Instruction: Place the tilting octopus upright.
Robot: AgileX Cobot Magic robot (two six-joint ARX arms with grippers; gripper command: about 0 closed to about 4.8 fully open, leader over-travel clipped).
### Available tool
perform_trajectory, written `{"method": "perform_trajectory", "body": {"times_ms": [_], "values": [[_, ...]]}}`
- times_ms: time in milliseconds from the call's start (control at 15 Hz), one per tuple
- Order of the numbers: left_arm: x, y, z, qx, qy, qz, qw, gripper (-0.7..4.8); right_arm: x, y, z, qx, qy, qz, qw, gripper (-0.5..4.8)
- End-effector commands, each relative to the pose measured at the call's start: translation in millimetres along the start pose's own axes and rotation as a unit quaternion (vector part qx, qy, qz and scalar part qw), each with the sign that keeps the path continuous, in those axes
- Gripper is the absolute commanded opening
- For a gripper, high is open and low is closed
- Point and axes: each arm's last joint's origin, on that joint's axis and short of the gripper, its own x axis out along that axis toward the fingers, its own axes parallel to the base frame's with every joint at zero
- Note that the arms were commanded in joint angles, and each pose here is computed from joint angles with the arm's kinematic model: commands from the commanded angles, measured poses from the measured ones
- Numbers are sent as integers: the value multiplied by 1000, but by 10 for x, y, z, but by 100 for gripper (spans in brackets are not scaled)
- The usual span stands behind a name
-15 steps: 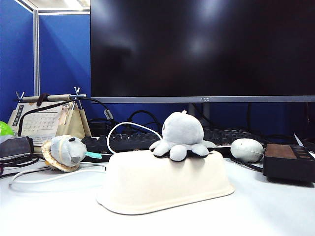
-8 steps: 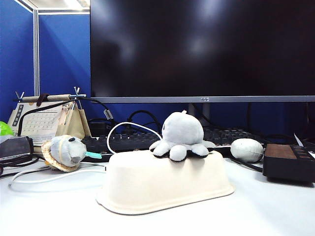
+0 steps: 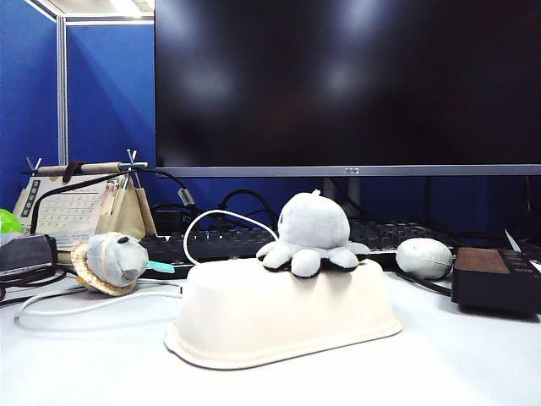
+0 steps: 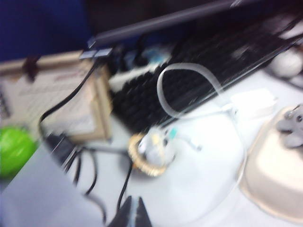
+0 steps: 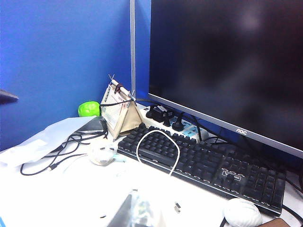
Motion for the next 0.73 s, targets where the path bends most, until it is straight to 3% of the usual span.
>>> {"method": "perform_trajectory", "body": {"times_ms": [67, 467, 733], "values": [[10, -19, -135, -3, -50, 18, 999, -5, -7, -3, 15, 4, -8, 1, 1000, -5], [-30, 69, -337, -55, -52, 132, 988, -5, -7, -3, 15, 4, -8, 1, 1000, -5], [37, 103, -416, -72, -102, 152, 980, -5, -7, -3, 15, 4, -8, 1, 1000, -5]]}}
